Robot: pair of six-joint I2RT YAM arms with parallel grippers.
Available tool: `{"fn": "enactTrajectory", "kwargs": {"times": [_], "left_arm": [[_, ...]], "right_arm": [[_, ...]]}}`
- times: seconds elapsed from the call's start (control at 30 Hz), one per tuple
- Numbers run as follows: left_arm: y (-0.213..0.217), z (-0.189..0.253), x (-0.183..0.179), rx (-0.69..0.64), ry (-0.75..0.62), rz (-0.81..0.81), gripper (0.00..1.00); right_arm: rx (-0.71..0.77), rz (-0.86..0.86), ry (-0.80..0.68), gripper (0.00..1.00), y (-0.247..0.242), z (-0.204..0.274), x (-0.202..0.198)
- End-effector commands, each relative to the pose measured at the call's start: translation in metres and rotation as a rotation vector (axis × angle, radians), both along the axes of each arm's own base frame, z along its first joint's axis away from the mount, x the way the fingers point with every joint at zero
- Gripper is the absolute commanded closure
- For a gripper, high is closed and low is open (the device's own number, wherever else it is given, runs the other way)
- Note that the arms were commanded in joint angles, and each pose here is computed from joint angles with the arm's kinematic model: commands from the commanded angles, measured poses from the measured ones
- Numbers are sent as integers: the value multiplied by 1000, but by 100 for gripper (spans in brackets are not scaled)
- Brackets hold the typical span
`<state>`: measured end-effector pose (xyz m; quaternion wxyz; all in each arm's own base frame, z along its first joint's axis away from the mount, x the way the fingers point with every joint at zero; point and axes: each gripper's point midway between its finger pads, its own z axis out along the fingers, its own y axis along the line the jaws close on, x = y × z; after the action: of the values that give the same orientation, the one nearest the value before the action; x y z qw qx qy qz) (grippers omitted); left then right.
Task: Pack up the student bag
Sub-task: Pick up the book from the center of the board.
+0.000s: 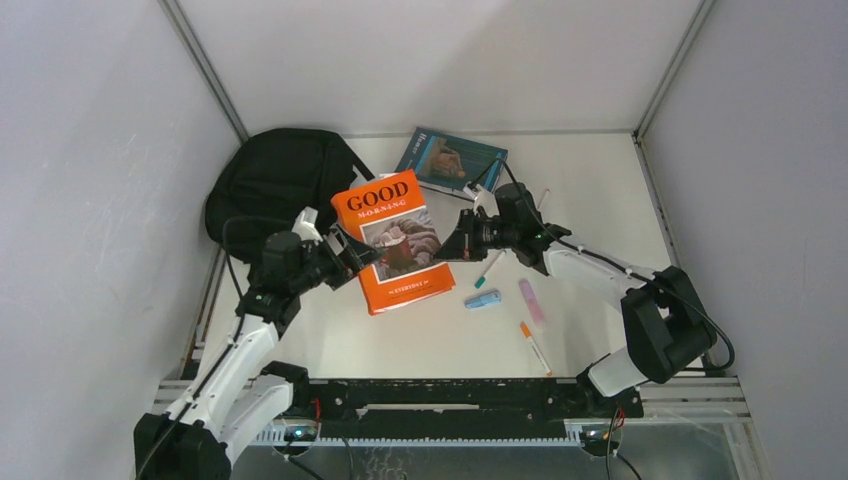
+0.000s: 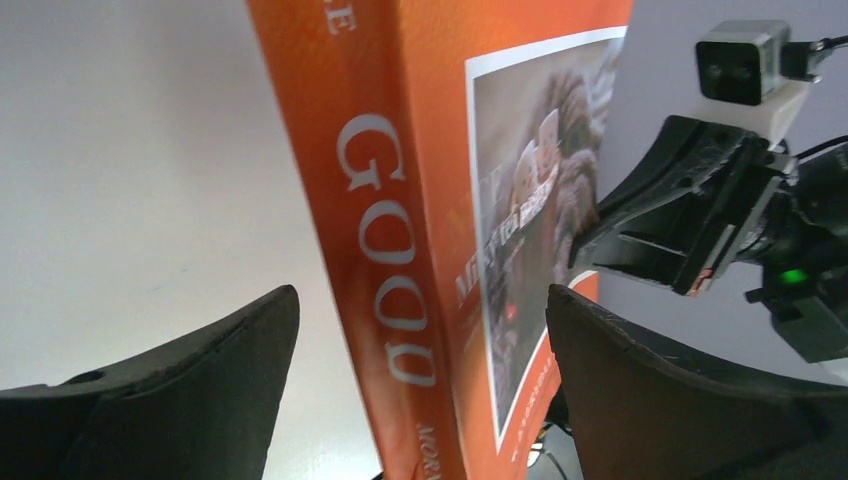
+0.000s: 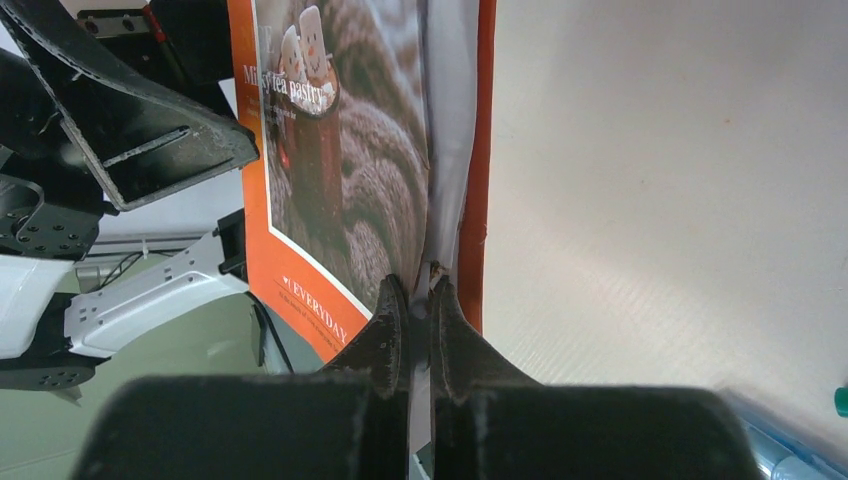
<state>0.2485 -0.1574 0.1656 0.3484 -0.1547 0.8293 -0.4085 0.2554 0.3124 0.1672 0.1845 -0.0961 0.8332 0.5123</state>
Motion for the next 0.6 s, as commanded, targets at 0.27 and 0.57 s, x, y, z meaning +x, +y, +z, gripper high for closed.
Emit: {"fn": "enactTrajectory", "kwargs": {"times": [0.27, 0.57], "left_arm": [[-11, 21, 7, -122, -69, -18, 17], [-6, 20, 9, -112, -80, 21, 49]], "right_arm": [[45, 34, -28, 100, 17, 9, -3], [39, 32, -8, 100, 24, 4, -6]]}}
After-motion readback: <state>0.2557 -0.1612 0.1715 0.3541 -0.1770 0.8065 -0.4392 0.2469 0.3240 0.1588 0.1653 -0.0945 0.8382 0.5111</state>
